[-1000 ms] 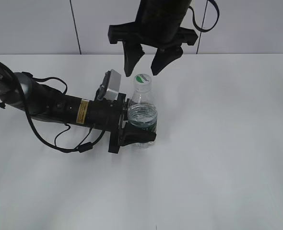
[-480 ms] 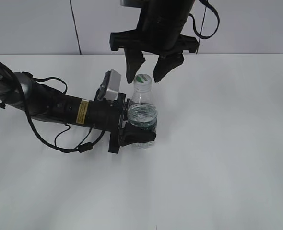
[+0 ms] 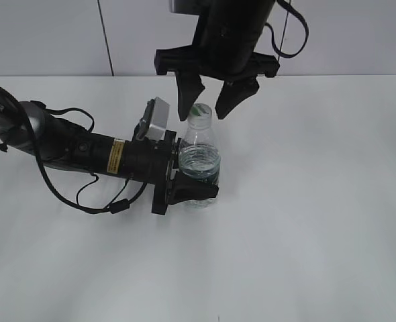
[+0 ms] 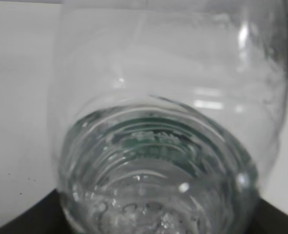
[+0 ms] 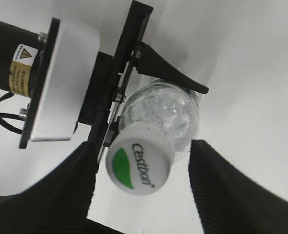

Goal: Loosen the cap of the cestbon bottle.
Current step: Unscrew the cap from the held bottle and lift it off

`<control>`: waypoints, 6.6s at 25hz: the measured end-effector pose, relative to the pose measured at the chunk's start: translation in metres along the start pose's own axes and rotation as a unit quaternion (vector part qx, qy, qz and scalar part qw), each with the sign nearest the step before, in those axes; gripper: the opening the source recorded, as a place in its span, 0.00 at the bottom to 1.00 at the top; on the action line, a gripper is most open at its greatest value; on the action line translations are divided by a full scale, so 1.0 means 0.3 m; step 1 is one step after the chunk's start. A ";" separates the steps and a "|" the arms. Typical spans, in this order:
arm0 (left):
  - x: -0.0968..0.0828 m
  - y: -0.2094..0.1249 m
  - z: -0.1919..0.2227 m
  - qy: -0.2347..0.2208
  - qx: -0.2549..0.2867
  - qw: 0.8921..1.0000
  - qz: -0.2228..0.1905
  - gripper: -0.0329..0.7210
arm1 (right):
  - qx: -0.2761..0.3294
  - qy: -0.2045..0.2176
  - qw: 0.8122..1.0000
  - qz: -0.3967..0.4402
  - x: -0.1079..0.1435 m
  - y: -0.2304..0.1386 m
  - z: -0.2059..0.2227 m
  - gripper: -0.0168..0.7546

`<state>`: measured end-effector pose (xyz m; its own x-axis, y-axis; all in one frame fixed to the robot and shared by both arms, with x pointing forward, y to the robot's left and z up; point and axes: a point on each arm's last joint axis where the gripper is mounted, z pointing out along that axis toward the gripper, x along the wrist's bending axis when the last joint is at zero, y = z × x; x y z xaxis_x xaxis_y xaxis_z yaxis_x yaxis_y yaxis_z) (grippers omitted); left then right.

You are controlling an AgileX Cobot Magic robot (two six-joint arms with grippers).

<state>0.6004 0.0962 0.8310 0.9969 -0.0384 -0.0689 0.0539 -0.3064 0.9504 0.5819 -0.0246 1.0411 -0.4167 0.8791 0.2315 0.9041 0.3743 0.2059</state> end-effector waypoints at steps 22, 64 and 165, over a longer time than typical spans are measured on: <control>0.000 0.000 0.000 0.001 0.000 1.000 0.000 0.59 | 0.001 0.002 0.997 -0.083 0.001 -0.001 0.002 0.41; -0.002 -0.002 -0.001 -0.005 0.005 1.000 0.005 0.59 | -0.004 0.003 0.821 -0.570 0.004 -0.003 -0.011 0.40; -0.005 0.000 -0.001 -0.012 0.002 1.000 0.006 0.59 | -0.011 0.013 0.990 0.141 0.013 0.015 -0.024 0.57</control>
<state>0.5989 0.0966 0.8312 0.9958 -0.0648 -0.0645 0.0413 -0.3105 0.9497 0.5836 -0.0216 1.0497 -0.1515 0.9393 0.3077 0.9826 0.1092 0.1504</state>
